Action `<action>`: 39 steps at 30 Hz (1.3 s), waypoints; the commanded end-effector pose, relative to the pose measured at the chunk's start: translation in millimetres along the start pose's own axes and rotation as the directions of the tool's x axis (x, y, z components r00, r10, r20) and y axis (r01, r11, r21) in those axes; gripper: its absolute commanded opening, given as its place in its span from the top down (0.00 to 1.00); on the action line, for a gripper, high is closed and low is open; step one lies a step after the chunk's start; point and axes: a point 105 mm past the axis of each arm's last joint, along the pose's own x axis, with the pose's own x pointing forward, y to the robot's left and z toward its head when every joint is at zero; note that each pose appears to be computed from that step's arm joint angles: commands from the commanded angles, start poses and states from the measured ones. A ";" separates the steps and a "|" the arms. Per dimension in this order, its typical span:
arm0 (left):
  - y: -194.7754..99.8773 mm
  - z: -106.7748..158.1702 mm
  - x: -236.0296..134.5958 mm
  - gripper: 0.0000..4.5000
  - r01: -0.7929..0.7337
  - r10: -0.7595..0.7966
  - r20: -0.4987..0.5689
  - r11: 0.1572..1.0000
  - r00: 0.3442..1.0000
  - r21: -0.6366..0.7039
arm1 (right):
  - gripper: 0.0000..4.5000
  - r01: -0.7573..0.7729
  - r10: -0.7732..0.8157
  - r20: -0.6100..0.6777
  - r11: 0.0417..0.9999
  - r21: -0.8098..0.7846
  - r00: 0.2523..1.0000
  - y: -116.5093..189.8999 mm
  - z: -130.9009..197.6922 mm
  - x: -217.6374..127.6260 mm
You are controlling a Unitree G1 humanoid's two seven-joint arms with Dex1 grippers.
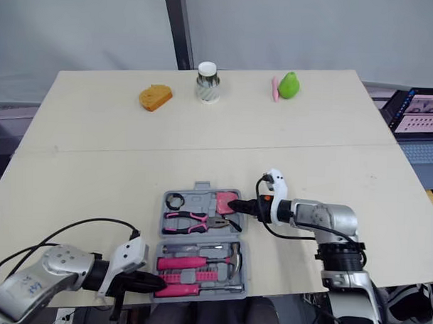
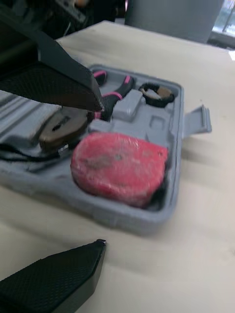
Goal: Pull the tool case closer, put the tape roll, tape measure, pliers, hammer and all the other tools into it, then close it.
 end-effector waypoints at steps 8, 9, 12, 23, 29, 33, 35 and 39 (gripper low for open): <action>-2.3 -22.7 4.4 1.00 0.016 -0.017 -0.024 0.999 1.000 -0.028 | 0.02 -0.153 0.160 0.095 0.985 -0.076 0.983 22.0 8.0 -7.7; -2.3 -22.8 4.3 1.00 0.016 -0.017 -0.020 0.999 1.000 -0.031 | 0.02 -0.178 0.187 0.097 0.980 -0.090 0.978 26.8 8.8 -10.6; -2.6 -21.7 4.7 1.00 0.019 -0.019 0.006 0.999 1.000 -0.049 | 0.02 -0.247 0.262 0.104 0.959 -0.136 0.960 40.2 12.1 -18.5; -2.6 -11.9 11.2 1.00 0.025 -0.011 0.104 0.991 0.995 -0.130 | 0.02 -0.398 0.432 0.073 0.875 -0.277 0.899 78.2 18.7 -33.9; 0.0 -12.6 10.2 1.00 -0.012 0.030 0.117 0.989 0.993 -0.149 | 0.02 -0.466 0.492 0.005 0.828 -0.313 0.871 93.0 10.5 -39.9; -1.6 -9.7 1.6 1.00 -0.037 0.063 0.138 0.982 0.988 -0.183 | 0.02 -0.489 0.503 -0.054 0.804 -0.339 0.863 97.0 1.8 -44.9; -6.0 -6.1 -10.3 1.00 -0.054 0.085 0.150 0.978 0.985 -0.203 | 0.02 -0.491 0.497 -0.083 0.794 -0.358 0.864 97.4 -2.1 -47.8; -20.7 -10.2 -54.3 1.00 -0.099 0.135 0.116 0.958 0.984 -0.269 | 0.02 -0.507 0.493 -0.142 0.772 -0.385 0.858 100.6 -9.6 -58.6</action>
